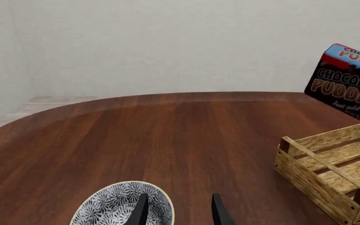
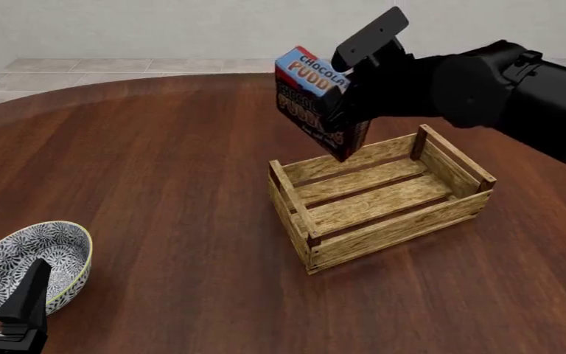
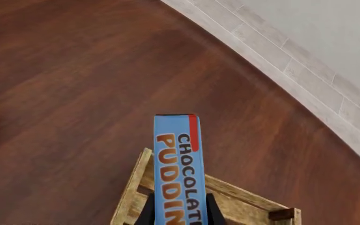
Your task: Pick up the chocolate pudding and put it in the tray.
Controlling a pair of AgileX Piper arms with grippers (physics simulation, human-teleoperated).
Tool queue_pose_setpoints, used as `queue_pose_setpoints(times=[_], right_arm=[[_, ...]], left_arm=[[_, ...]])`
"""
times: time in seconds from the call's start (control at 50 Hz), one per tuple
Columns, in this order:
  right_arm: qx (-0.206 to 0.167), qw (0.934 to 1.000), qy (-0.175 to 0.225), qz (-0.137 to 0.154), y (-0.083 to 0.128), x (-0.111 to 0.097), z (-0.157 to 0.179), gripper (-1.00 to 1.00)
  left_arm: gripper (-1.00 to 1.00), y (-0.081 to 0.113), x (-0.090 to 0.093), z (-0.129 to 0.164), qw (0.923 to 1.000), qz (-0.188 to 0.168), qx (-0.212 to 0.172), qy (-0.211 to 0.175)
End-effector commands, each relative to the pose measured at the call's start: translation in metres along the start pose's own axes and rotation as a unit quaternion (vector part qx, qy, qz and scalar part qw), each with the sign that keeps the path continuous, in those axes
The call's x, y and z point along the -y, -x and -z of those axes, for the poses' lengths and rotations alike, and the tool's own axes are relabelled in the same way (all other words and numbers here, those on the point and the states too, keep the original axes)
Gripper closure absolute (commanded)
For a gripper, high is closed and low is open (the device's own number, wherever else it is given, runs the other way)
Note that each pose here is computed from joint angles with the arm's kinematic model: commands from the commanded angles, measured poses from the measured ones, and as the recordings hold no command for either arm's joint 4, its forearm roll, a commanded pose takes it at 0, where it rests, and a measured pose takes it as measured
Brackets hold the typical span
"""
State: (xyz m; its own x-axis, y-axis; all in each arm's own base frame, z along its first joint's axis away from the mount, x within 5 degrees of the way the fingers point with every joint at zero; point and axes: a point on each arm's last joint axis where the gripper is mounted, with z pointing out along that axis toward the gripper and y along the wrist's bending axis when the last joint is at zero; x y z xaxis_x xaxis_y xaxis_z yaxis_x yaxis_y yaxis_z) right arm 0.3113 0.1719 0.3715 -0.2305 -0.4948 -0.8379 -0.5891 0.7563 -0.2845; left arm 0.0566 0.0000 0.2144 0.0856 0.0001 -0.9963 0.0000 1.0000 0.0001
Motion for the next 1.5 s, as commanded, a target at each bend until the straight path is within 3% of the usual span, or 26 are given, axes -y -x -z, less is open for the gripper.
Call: queue_pose_setpoints(times=[0.02, 0.46, 1.5], right_arm=[[-0.002, 0.9997, -0.013, -0.020, -0.010, 0.008, 0.004, 1.00], [-0.017, 0.9986, -0.027, -0.043, -0.032, 0.015, -0.004, 1.00], [-0.037, 0.9958, -0.028, -0.079, -0.078, 0.004, -0.019, 1.00]], left_arm=[[-1.00, 0.000, 0.000, 0.000, 1.0000, 0.000, 0.000, 0.000], [-1.00, 0.000, 0.000, 0.000, 1.0000, 0.000, 0.000, 0.000], [-1.00, 0.000, 0.000, 0.000, 1.0000, 0.000, 0.000, 0.000]])
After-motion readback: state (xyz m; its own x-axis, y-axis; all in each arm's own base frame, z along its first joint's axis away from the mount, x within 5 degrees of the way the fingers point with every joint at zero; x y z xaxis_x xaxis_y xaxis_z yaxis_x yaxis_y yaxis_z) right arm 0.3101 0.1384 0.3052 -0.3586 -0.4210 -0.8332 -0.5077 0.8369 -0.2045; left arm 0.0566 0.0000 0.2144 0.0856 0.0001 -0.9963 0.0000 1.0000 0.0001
